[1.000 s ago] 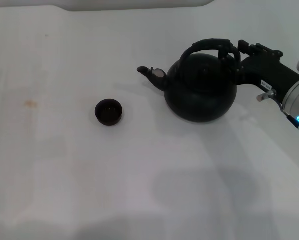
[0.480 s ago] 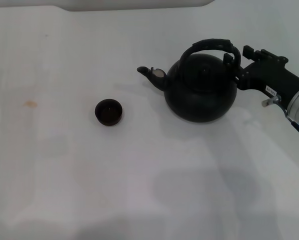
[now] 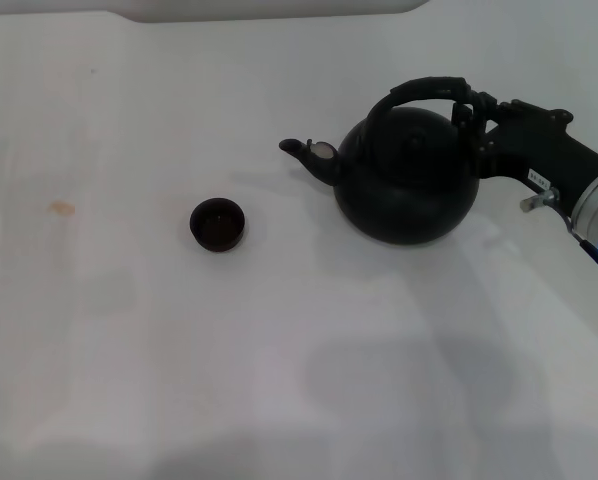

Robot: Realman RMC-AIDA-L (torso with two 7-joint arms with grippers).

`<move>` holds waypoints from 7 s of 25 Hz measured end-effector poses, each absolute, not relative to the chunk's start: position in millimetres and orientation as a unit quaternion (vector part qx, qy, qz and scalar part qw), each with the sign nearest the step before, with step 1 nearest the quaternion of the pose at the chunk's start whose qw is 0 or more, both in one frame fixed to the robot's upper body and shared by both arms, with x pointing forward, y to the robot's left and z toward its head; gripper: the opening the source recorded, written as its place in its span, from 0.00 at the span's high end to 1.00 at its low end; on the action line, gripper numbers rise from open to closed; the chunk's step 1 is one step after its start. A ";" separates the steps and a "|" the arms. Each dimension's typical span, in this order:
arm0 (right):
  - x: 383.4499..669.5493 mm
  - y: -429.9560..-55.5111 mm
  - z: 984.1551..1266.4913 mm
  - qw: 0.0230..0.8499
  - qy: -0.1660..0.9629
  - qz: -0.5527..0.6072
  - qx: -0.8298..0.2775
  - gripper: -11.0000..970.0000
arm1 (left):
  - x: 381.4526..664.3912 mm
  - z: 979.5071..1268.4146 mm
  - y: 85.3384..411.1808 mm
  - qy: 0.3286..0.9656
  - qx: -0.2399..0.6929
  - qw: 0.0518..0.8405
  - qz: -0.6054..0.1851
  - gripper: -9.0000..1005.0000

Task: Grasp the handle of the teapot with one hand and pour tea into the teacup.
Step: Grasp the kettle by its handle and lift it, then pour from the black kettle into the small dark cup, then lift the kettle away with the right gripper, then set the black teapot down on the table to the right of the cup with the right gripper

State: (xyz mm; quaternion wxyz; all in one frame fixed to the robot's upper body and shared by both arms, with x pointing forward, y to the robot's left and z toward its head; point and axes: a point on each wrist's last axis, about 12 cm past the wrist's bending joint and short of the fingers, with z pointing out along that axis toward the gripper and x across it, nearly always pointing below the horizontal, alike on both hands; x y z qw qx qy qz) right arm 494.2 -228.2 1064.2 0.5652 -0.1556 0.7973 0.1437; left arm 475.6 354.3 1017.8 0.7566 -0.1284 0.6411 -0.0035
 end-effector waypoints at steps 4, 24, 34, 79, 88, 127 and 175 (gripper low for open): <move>494.8 -225.6 1066.0 0.567 0.795 0.146 -0.162 0.72 | 475.4 1017.9 354.3 0.641 -0.129 0.757 -0.004 0.13; 502.2 -199.8 1097.2 0.588 0.773 0.150 -0.186 0.81 | 471.9 1016.6 355.9 0.641 -0.131 0.756 -0.002 0.13; 518.8 -159.5 1111.4 0.597 0.742 0.171 -0.251 0.82 | 465.3 1012.8 357.4 0.648 -0.133 0.750 0.001 0.13; 529.0 -116.0 1119.9 0.603 0.676 0.009 -0.424 0.86 | 458.7 1009.0 357.2 0.651 -0.144 0.746 0.002 0.13; 528.4 -114.6 1120.2 0.604 0.668 -0.004 -0.434 0.86 | 457.3 1008.6 357.8 0.651 -0.145 0.745 0.003 0.13; 520.4 -97.1 1126.7 0.606 0.612 -0.116 -0.495 0.88 | 460.2 1009.5 356.0 0.650 -0.145 0.746 -0.001 0.13; 520.7 -163.8 1099.7 0.586 0.776 0.055 -0.225 0.88 | 461.7 1010.3 354.6 0.649 -0.142 0.747 -0.006 0.13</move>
